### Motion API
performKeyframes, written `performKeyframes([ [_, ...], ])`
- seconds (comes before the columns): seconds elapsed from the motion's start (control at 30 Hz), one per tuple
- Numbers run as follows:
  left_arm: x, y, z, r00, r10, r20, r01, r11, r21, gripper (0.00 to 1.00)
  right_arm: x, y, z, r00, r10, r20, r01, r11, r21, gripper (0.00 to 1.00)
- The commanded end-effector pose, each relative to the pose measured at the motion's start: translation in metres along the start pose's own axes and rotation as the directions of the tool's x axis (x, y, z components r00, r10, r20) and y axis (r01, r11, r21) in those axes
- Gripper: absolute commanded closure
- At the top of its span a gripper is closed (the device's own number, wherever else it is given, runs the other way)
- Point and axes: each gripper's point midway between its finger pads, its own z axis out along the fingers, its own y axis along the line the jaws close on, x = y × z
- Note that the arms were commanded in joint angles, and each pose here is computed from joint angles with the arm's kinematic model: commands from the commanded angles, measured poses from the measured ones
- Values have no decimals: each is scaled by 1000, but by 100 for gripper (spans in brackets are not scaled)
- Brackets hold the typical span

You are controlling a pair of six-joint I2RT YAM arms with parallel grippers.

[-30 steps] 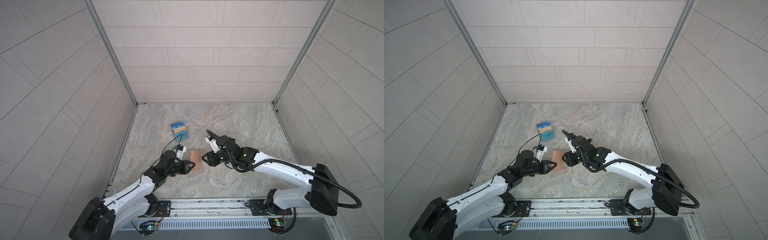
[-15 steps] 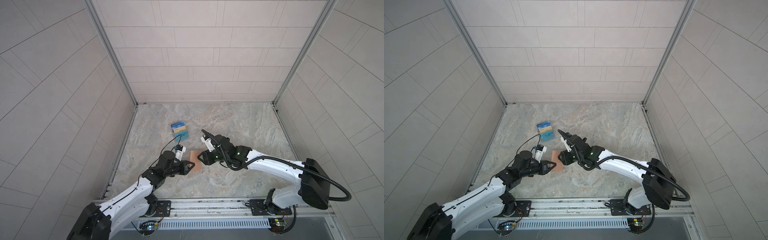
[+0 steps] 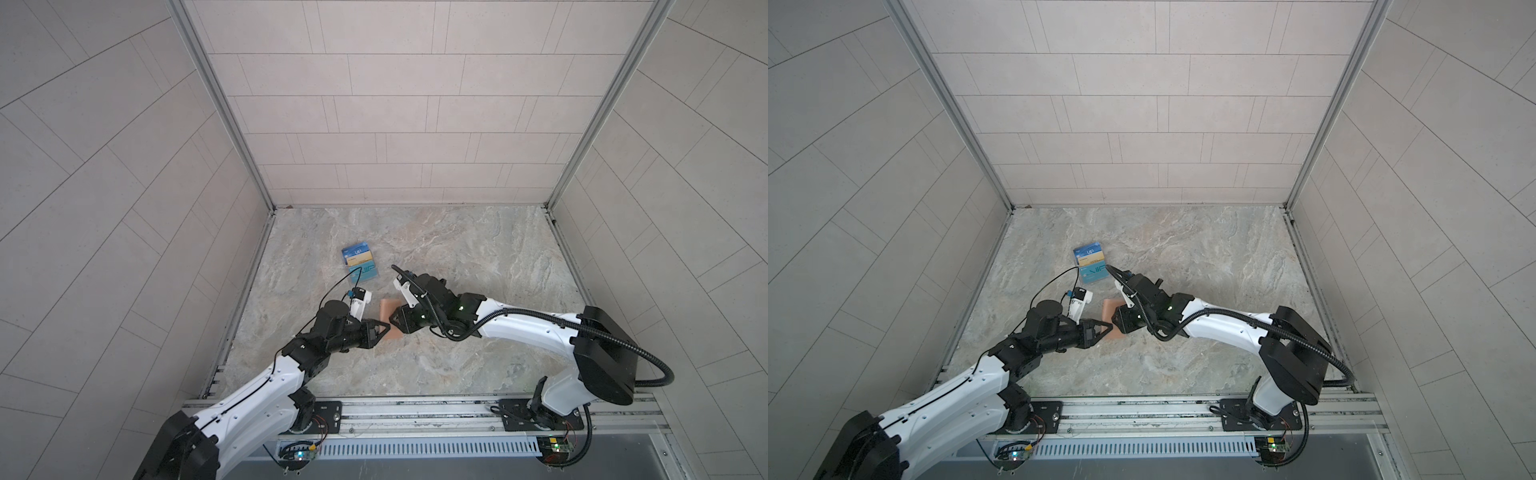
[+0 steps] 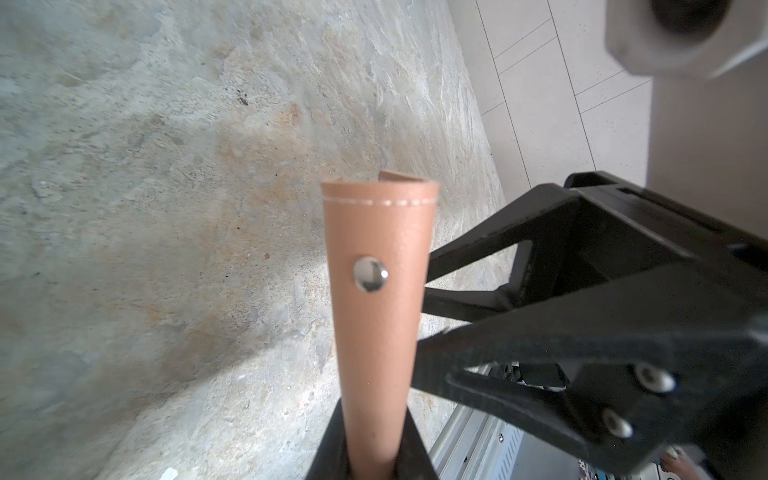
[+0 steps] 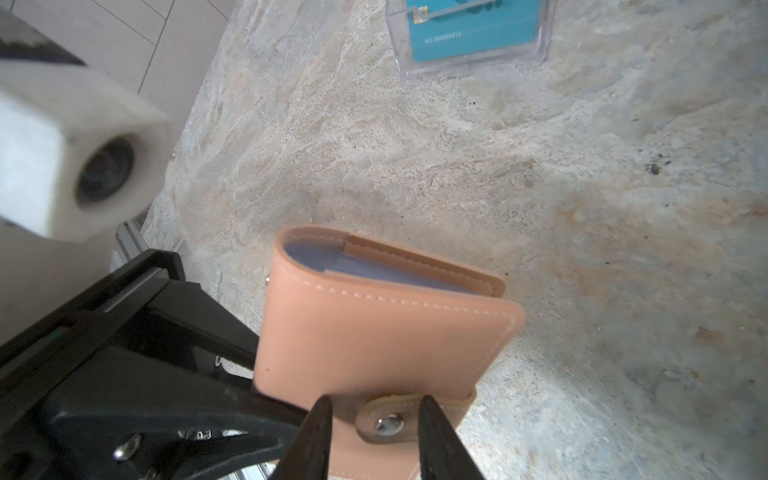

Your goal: Take the credit cards out of the card holder

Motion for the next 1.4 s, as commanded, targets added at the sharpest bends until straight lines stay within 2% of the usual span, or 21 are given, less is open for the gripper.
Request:
performKeyframes([
  [0.0,-14,-27,-7,998,56,37,-59,994,88,94,-10,3,4,999,11,40,-12,1000,17,67],
  [0.3,-18,-29,-10,996,65,57,-69,994,85,94,-7,-10,2,999,12,40,-15,996,90,76],
  [0.63,-24,-28,-8,995,67,68,-71,995,71,94,-8,-16,-12,998,-4,60,-4,991,133,93],
  [0.93,-30,-34,-6,995,72,70,-78,994,83,94,-8,-31,-35,997,-3,77,-10,986,166,96],
  [1.1,-39,-47,-6,994,77,82,-87,988,128,93,-10,-46,-57,993,35,116,-51,989,142,87],
  [1.2,-48,-62,-6,992,86,89,-100,980,174,93,-11,-52,-73,987,65,149,-79,993,86,80],
  [1.37,-66,-96,-8,990,94,105,-121,946,300,92,-15,-48,-102,963,120,240,-105,992,-73,53],
])
